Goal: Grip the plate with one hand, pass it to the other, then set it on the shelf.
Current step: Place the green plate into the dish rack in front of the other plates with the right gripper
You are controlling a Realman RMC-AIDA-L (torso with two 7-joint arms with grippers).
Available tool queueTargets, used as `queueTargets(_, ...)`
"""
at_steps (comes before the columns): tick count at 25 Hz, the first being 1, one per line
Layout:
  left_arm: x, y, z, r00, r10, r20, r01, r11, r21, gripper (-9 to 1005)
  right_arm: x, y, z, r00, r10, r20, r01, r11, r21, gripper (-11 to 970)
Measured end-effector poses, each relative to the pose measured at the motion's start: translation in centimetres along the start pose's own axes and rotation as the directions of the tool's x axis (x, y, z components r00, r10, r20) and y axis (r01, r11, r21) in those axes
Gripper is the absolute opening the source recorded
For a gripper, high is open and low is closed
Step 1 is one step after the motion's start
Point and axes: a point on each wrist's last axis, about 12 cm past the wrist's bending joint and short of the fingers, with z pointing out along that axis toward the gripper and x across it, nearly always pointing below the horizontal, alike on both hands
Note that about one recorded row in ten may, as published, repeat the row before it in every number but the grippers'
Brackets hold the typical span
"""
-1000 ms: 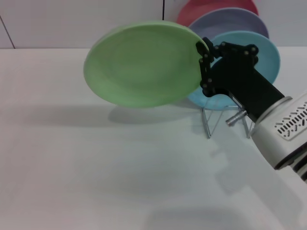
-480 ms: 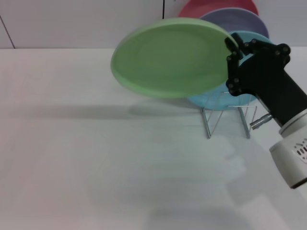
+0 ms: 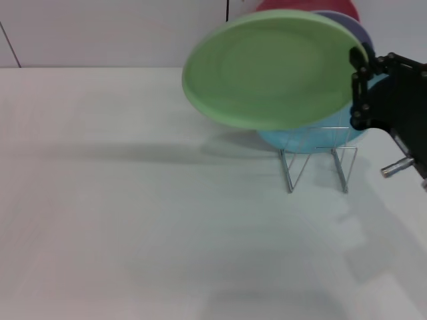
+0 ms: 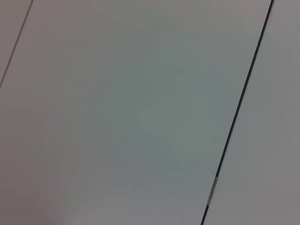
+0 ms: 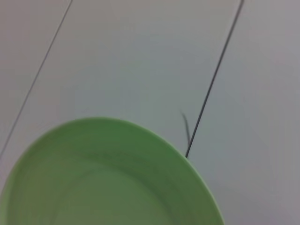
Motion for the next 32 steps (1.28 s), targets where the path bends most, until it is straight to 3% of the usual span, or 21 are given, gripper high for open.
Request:
queueTargets(9, 0.0, -0.1, 0.1, 1.0, -0.001, -0.001, 0.001, 1.0, 0.002, 735, 2.0, -1.9, -1.3, 0.988, 0.153, 0.018, -0.153, 0.988, -0.011, 66)
queueTargets(20, 0.1, -0.2, 0.1, 1.0, -0.003, -0.002, 0.003, 1.0, 0.002, 735, 3.2, -3.3, -2.4, 0.985, 0.171, -0.002, -0.171, 0.985, 0.037, 72)
queueTargets(32, 0.2, -0.3, 0.1, 1.0, -0.009, -0.004, 0.009, 1.0, 0.004, 735, 5.4, -6.9, -3.8, 0.964, 0.266, 0.026, -0.266, 0.964, -0.004, 79)
